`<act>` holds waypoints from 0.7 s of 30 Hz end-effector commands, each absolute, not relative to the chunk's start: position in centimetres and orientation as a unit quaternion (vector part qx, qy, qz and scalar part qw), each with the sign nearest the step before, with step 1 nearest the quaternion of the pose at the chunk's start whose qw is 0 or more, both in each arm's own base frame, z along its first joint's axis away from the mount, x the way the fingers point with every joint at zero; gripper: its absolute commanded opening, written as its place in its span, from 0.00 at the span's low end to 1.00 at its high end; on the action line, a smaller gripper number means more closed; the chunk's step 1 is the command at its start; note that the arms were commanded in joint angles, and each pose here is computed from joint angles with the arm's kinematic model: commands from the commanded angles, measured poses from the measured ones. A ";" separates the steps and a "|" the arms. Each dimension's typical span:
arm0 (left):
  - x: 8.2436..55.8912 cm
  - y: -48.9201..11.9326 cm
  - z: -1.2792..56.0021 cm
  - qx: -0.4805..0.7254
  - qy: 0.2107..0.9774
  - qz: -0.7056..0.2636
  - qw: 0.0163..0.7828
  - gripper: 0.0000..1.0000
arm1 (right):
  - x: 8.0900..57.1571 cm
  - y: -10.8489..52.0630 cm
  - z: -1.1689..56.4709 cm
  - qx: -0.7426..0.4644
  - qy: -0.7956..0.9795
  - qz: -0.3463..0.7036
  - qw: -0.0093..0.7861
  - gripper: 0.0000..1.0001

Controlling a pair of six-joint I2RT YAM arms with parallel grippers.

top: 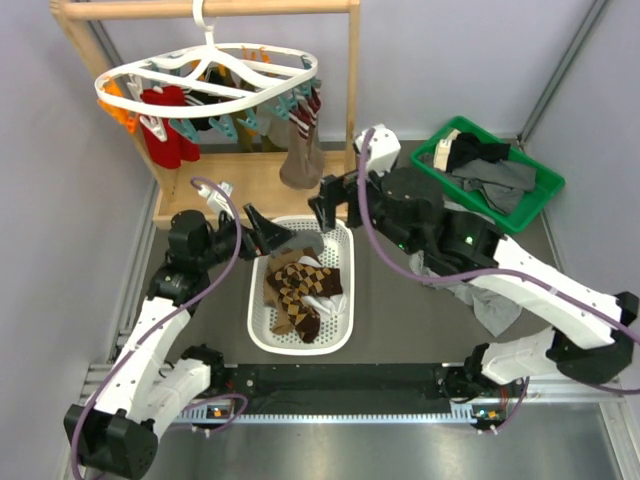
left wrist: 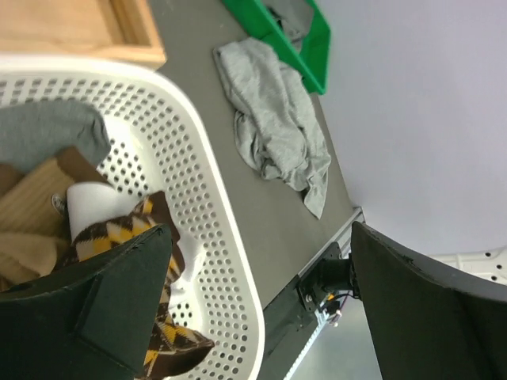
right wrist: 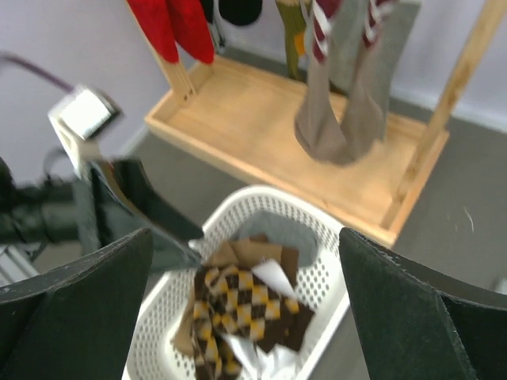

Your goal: Remove the socks clipped to the hanger

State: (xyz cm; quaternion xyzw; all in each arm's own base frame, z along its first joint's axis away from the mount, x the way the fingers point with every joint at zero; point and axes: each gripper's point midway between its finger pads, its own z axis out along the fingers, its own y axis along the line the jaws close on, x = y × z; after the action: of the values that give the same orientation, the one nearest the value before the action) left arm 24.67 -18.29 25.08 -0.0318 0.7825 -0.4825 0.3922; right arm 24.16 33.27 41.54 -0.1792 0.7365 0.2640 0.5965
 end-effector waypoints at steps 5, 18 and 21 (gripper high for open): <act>23.6 -18.6 27.9 0.017 0.785 -0.480 0.391 0.99 | 20.3 26.4 39.3 -0.141 0.774 0.265 0.557 0.99; 19.9 -17.2 32.9 0.080 0.718 -0.472 0.505 0.99 | 17.0 22.4 37.6 -0.117 0.754 0.332 0.554 0.99; 19.5 -17.1 33.2 0.077 0.712 -0.474 0.512 0.99 | 16.9 22.8 36.9 -0.112 0.761 0.337 0.543 0.99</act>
State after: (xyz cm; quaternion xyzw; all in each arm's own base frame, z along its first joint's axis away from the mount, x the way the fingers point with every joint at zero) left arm 19.89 -17.12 32.05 0.0647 0.7258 -0.4732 0.4951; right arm 17.39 21.67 36.64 -0.1209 0.7660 0.3040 0.5533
